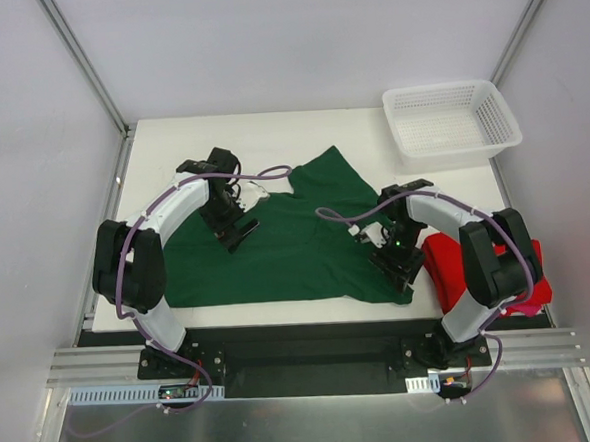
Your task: Fold and stack the t-shirts
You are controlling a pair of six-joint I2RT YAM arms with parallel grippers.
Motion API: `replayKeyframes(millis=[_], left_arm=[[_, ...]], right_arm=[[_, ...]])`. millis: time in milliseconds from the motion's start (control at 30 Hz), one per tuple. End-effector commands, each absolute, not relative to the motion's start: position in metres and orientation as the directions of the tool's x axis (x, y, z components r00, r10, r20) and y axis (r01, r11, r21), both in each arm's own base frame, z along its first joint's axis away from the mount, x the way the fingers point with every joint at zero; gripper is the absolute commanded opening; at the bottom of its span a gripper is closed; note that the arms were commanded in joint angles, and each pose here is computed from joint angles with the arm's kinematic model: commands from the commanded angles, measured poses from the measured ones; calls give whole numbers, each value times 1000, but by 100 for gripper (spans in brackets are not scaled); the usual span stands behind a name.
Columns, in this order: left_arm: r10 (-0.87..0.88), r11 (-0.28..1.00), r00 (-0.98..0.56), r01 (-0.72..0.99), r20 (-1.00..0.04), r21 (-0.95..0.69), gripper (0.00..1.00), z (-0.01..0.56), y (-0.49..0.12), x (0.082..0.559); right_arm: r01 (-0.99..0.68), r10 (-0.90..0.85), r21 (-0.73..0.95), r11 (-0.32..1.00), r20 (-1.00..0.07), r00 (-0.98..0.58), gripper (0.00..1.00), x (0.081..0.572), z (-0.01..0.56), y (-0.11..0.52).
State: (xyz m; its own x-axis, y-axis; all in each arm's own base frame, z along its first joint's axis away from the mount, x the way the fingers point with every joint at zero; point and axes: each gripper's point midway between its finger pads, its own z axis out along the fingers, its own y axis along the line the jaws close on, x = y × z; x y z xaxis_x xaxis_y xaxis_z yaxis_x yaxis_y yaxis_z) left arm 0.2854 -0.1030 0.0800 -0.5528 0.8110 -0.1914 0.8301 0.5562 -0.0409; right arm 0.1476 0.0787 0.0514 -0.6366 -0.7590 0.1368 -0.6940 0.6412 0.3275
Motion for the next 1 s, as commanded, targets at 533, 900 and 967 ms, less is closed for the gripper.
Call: replayKeyframes(millis=[533, 900, 967], left_arm=[[825, 542, -541, 840, -166, -44, 99, 80, -102, 284], [827, 540, -538, 841, -162, -40, 99, 78, -102, 286], [826, 541, -540, 840, -163, -42, 99, 78, -102, 286]], right_arm=[[-739, -823, 375, 560, 149, -548, 17, 144, 43, 89], [-789, -864, 353, 503, 174, -473, 1, 140, 44, 71], [-793, -864, 345, 502, 175, -471, 1, 142, 46, 67]])
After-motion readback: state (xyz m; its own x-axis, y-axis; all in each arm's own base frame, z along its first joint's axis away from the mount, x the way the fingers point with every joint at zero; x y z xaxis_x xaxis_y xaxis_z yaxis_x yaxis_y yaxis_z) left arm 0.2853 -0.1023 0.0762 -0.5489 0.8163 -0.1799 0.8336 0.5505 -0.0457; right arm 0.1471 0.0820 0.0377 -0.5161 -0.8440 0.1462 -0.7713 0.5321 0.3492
